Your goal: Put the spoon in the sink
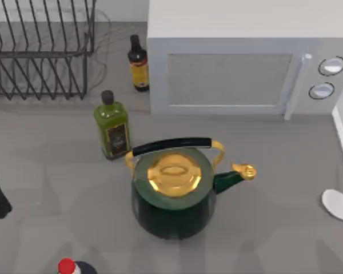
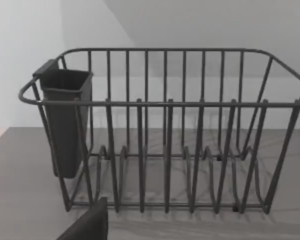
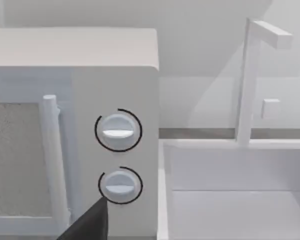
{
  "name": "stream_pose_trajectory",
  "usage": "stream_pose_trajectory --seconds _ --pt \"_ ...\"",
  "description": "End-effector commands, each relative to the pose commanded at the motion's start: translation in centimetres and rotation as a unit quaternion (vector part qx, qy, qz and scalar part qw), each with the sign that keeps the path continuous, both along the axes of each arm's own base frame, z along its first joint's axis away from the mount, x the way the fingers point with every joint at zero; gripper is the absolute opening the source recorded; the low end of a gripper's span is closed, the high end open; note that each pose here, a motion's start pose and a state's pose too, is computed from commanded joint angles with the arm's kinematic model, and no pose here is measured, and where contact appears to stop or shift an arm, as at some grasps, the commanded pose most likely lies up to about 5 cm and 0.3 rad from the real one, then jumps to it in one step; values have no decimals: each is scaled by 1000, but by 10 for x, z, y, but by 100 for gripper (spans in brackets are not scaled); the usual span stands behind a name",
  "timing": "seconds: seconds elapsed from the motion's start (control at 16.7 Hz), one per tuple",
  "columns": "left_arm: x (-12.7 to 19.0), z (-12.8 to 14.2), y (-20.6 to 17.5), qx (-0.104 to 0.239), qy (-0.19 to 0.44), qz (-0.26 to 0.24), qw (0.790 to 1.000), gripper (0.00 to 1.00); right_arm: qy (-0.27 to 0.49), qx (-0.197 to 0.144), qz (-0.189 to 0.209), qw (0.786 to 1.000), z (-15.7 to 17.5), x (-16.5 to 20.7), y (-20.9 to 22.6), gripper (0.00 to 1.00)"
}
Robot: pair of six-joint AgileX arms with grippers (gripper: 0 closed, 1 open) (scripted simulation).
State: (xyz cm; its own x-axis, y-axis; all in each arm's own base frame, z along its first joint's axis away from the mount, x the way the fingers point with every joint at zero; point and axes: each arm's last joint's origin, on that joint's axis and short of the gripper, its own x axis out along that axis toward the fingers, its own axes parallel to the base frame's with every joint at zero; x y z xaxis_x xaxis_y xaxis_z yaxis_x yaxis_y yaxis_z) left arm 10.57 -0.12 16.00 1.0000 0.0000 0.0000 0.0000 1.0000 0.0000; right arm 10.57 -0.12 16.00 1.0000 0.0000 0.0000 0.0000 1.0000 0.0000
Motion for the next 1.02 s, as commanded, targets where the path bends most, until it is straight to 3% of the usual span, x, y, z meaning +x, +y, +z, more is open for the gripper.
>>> stream_pose_trajectory --seconds 0.24,0.54,0.72,1.02 --pt "0 0 0 0 0 0 1000 100 19 -14 -2 1000 4 0 0 100" --pt "0 0 0 0 0 0 1000 100 169 -105 12 980 26 10 -1 100" --pt "0 0 0 0 0 0 1000 100 318 -171 50 931 33 29 -2 100" --pt "0 0 0 0 0 0 1000 100 529 -247 156 797 36 69 -4 100"
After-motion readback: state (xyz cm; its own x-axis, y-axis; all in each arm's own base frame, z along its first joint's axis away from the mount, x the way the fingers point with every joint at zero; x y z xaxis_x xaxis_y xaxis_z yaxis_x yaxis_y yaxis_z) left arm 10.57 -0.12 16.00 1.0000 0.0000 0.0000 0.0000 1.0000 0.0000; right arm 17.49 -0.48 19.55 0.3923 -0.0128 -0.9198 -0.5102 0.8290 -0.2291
